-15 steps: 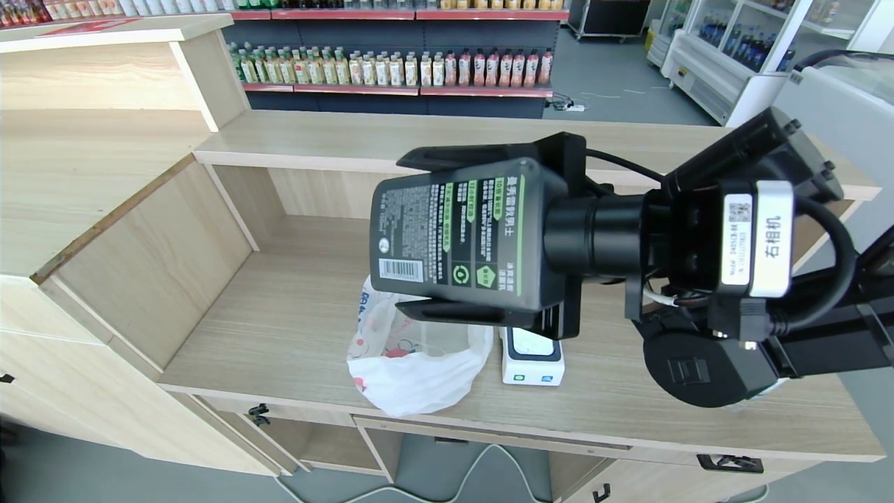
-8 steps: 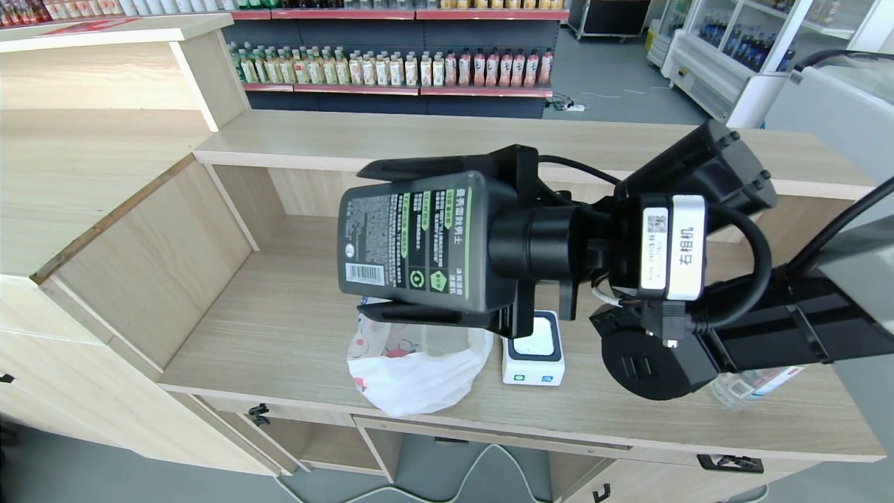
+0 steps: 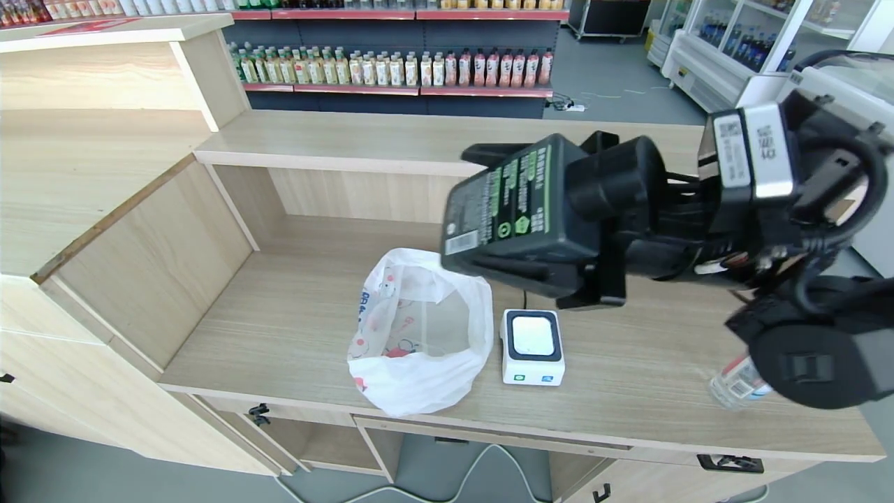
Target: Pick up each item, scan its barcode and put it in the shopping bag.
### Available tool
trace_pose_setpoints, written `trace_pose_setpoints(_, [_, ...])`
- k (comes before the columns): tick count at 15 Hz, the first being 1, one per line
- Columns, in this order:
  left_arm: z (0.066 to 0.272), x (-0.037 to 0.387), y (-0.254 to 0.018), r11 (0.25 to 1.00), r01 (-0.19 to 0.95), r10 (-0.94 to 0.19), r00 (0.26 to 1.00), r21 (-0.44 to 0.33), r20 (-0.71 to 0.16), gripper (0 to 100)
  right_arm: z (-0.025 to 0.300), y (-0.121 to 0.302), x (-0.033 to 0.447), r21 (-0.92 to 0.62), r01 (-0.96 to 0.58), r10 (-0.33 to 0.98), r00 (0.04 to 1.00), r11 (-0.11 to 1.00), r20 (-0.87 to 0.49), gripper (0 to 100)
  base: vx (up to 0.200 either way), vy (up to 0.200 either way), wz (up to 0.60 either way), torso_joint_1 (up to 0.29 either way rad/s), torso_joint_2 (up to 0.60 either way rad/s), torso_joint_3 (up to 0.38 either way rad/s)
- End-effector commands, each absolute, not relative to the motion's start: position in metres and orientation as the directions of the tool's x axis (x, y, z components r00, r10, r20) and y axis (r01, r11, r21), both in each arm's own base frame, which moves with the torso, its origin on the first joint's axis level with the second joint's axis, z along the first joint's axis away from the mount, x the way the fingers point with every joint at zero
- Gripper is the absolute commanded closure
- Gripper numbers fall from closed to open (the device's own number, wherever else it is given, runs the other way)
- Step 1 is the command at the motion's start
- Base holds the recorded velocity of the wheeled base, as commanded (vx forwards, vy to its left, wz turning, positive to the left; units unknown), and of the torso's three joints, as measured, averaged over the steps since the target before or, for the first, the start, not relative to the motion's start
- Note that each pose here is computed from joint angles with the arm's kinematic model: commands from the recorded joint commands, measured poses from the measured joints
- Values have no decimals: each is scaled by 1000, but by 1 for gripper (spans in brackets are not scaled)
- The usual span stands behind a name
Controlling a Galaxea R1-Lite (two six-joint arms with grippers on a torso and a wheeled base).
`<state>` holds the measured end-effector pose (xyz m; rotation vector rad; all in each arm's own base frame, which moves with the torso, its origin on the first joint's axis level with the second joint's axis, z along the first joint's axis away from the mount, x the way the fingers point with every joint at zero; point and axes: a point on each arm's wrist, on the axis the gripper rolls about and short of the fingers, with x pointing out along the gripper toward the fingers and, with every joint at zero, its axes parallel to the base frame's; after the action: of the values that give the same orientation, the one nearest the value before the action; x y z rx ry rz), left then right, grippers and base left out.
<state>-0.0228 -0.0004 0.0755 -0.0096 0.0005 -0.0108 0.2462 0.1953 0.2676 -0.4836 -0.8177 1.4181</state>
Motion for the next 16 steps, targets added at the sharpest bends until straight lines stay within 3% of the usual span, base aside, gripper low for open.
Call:
trace_pose_setpoints(1, [75,-23,0,1000,11,-11,1000,-11,0,0,282,89,208,-595,-695,899,421,403,117,100,0,0,0,0,0,0])
trace_pose_setpoints(4, [75,-23,0,1000,11,-11,1000,-11,0,0,247,20,184,-422,-654,727,686,628,18,100,0,0,0,0,0,0])
trace_pose_setpoints(7, [75,-23,0,1000,11,-11,1000,-11,0,0,244,-1,161,-341,-605,633,773,720,-35,100,0,0,0,0,0,0])
trace_pose_setpoints(10, [75,-23,0,1000,11,-11,1000,-11,0,0,238,-17,129,-245,-435,416,901,867,-126,100,0,0,0,0,0,0])
trace_pose_setpoints(11, [75,-23,0,1000,11,-11,1000,-11,0,0,231,-18,115,-200,-286,245,947,937,-208,100,0,0,0,0,0,0])
trace_pose_setpoints(12, [75,-23,0,1000,11,-11,1000,-11,0,0,225,-18,107,-176,-167,115,956,970,-270,100,0,0,0,0,0,0])
trace_pose_setpoints(13, [75,-23,0,1000,11,-11,1000,-11,0,0,218,-17,102,-157,-133,79,948,979,-310,100,0,0,0,0,0,0])
trace_pose_setpoints(16, [75,-23,0,1000,11,-11,1000,-9,0,0,208,-17,99,-141,-134,74,929,981,-363,100,0,0,0,0,0,0])
